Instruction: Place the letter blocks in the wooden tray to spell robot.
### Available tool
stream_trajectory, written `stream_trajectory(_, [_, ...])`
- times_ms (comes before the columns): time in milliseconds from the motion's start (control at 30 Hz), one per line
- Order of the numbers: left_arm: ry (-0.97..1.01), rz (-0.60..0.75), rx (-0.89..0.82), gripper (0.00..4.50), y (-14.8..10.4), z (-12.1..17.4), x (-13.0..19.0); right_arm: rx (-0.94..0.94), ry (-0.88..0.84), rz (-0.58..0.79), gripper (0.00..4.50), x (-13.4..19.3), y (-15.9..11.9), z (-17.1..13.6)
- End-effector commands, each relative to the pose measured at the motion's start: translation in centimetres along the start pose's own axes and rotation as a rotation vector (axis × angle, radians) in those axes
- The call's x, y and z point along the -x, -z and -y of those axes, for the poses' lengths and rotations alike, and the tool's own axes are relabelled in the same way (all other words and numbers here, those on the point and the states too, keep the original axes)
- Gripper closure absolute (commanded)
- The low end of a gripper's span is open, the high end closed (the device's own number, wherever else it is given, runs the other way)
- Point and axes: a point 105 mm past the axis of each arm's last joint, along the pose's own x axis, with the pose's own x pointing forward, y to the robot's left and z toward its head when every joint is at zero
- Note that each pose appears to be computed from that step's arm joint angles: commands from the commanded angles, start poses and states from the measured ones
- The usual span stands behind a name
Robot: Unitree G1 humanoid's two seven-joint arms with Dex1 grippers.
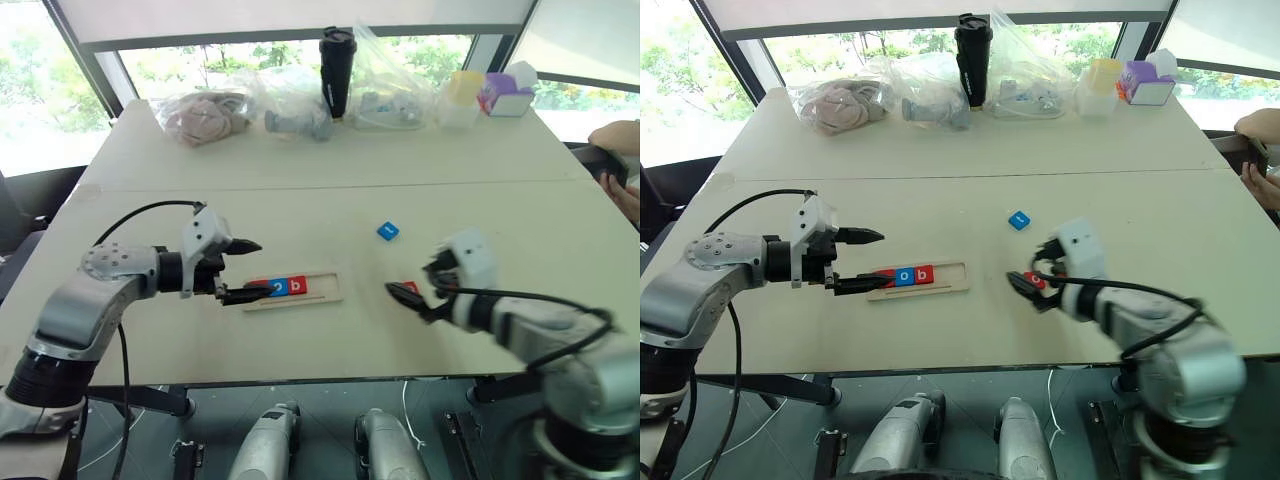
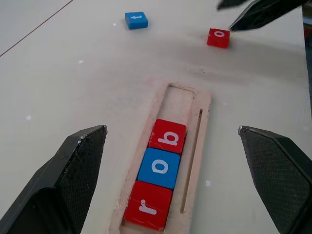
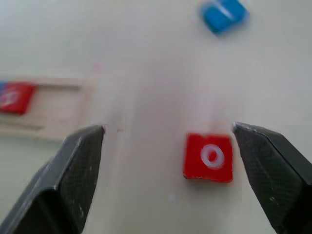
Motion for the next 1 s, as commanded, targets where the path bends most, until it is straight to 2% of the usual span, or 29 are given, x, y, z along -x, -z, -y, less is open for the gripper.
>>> stream_trajectory(33, [0.024, 0.009, -0.053, 0.0, -0.8, 0.1, 0.1, 0.207, -0.233, -0.011, 0.06, 0.6, 0.6, 0.2])
stream_trajectory(133, [0.03, 0.006, -0.067, 0.0, -0.9, 0.1, 0.2, 0.352, -0.312, -0.109, 0.06, 0.6, 2.5, 2.1])
stream_trajectory(233, [0.03, 0.008, -0.07, 0.0, -1.0, 0.2, 0.3, 0.411, -0.366, -0.1, 0.06, 0.2, 2.5, 2.7])
stream_trajectory(367, [0.017, 0.009, -0.065, 0.0, -1.0, 0.8, 0.7, 0.523, -0.454, -0.118, 0.06, -2.2, 3.2, 3.9])
stream_trajectory(467, [-0.009, 0.01, -0.054, 0.0, -0.9, 0.9, 1.0, 0.549, -0.507, -0.101, 0.06, -3.5, 2.9, 3.7])
stream_trajectory(700, [-0.029, 0.014, -0.04, 0.0, -0.9, 1.8, 1.2, 0.601, -0.59, -0.174, 0.06, -4.8, 4.4, 4.8])
stream_trajectory(800, [-0.037, 0.013, -0.037, 0.0, -0.9, 1.9, 1.3, 0.611, -0.596, -0.181, 0.85, -5.3, 4.4, 5.3])
stream_trajectory(867, [-0.041, 0.013, -0.037, 0.0, -1.0, 1.9, 1.3, 0.599, -0.607, -0.174, 1.77, -5.4, 4.0, 5.5])
stream_trajectory(933, [-0.046, 0.01, -0.036, 0.0, -1.0, 2.0, 1.4, 0.589, -0.623, -0.17, 2.9, -5.4, 3.9, 5.5])
stream_trajectory(967, [-0.048, 0.009, -0.035, 0.0, -1.0, 2.0, 1.4, 0.587, -0.629, -0.172, 3.25, -5.3, 4.0, 5.4])
stream_trajectory(1000, [-0.049, 0.009, -0.034, 0.0, -1.0, 2.0, 1.4, 0.587, -0.632, -0.174, 3.35, -5.3, 4.1, 5.4])
